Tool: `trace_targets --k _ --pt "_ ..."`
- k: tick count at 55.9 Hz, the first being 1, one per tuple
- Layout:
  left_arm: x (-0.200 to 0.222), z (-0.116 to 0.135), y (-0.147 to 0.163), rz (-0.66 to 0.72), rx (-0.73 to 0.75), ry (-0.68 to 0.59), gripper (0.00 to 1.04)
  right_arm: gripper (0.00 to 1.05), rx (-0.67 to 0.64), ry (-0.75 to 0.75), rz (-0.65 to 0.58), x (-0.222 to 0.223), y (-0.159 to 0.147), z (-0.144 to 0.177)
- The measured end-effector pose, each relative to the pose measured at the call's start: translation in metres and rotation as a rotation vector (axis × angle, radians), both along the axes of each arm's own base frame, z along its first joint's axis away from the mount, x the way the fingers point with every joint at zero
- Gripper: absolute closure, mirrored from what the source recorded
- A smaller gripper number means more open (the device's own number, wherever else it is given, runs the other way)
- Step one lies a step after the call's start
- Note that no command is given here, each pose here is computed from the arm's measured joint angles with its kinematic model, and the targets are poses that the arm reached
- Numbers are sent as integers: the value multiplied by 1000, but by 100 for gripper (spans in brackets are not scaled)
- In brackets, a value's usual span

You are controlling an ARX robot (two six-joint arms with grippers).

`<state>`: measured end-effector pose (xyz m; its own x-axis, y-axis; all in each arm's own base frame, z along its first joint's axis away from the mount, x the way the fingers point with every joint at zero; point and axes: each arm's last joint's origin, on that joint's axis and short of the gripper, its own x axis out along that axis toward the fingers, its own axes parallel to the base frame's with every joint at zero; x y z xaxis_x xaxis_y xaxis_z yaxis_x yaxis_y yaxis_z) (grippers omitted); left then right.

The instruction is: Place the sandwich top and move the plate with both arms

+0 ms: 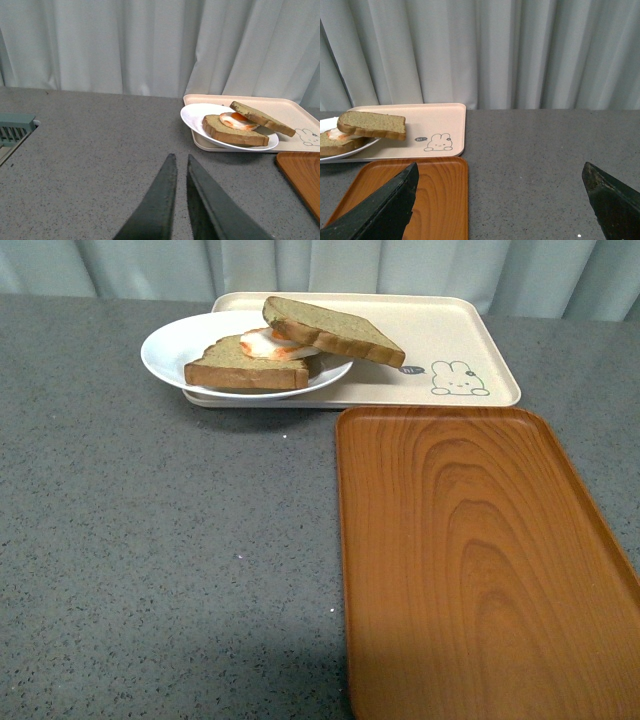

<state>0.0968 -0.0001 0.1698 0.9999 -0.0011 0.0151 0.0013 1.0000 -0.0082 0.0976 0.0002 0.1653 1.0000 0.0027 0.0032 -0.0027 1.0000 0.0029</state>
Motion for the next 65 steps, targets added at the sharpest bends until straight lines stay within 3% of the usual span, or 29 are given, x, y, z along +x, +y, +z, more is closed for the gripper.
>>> trace_targets --k 18,23,29,65 --pt "0 0 0 0 0 0 41 9 0 0 0 0 0 0" --pt "0 0 0 0 0 0 20 9 0 0 0 0 0 0" --pt "0 0 0 0 1 0 5 9 0 0 0 0 0 0" --pt "0 0 0 0 2 0 6 9 0 0 0 0 0 0"
